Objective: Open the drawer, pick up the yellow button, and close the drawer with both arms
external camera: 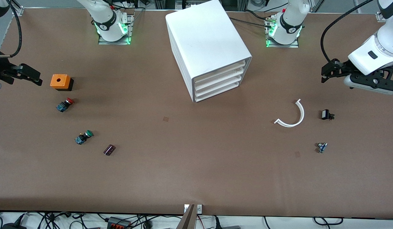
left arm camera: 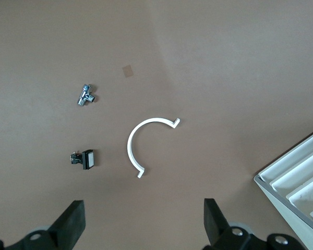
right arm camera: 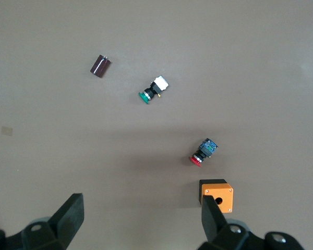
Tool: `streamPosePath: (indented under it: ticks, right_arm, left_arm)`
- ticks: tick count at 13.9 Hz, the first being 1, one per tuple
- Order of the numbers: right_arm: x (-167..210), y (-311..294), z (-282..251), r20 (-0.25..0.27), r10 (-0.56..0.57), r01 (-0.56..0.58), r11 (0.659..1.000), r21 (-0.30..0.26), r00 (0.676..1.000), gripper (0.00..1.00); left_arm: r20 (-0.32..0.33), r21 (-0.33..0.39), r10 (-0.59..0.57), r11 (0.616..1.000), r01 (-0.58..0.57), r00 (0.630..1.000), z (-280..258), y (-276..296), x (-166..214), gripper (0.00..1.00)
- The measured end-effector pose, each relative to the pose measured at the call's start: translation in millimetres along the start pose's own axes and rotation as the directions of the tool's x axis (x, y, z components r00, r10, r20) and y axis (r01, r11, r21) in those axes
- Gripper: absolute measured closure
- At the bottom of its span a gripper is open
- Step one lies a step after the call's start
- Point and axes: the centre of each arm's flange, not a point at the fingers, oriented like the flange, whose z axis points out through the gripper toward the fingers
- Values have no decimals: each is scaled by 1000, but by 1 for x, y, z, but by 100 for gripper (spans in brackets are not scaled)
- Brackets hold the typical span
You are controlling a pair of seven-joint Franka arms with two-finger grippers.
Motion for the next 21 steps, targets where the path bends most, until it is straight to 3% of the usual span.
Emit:
streamPosePath:
  ticks: [18,21]
  right_arm:
    - [-2,-1,4,28,-3,3,1000,0,1000,0]
    - [-1,-18,6,31,-25,24,999,39,999,0]
  left_arm:
    - [20,-3,0,1000,0,1000,2,1,-2,0]
    - [25,-4,1,1000,-1,1000,2,1,-3,0]
